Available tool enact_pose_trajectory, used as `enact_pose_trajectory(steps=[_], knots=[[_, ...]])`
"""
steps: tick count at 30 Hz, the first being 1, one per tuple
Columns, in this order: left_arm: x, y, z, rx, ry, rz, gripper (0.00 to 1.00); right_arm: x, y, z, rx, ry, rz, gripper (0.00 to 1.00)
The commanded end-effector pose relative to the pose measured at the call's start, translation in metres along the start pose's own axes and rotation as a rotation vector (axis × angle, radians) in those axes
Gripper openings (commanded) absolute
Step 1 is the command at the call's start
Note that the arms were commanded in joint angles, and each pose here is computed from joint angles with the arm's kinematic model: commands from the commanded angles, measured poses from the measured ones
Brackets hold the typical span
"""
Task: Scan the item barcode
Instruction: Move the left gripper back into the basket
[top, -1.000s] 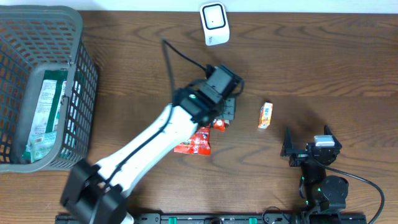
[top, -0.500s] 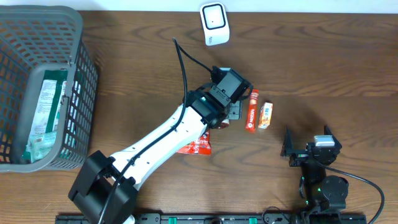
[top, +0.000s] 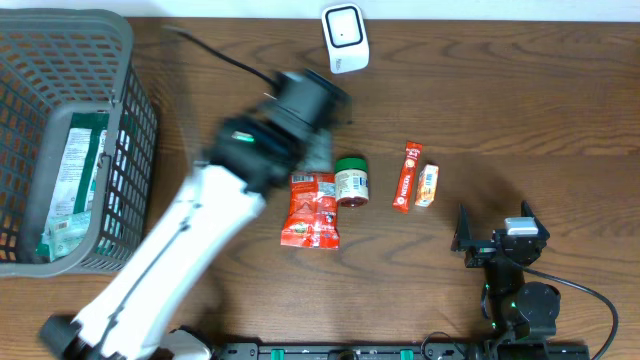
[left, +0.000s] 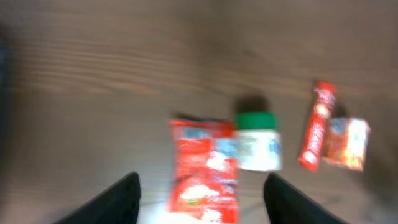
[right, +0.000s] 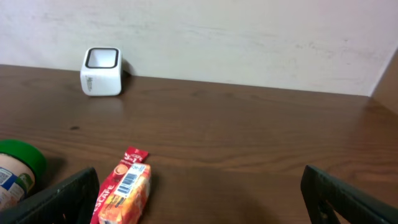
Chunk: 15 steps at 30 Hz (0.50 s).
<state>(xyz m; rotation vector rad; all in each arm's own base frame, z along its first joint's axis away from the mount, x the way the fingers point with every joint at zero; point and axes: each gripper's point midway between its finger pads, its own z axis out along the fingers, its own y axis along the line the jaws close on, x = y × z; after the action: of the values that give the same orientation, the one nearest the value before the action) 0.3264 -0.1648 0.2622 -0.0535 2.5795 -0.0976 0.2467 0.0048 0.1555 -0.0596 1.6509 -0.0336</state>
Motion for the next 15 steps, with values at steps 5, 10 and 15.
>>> enact_pose_trajectory(steps=[5, 10, 15], knots=[[-0.073, 0.176, -0.09, -0.359, -0.287, -0.337, 0.67, 0.0, 0.0, 0.0, -0.001, -0.001, -0.009, 0.99], [-0.055, 0.295, -0.108, -0.584, -0.295, -0.645, 0.71, 0.0, 0.0, 0.0, -0.001, 0.0, -0.009, 0.99], [-0.023, 0.355, -0.086, -0.654, -0.185, -0.83, 0.75, 0.0, 0.0, 0.0, -0.001, -0.001, -0.009, 0.99]])
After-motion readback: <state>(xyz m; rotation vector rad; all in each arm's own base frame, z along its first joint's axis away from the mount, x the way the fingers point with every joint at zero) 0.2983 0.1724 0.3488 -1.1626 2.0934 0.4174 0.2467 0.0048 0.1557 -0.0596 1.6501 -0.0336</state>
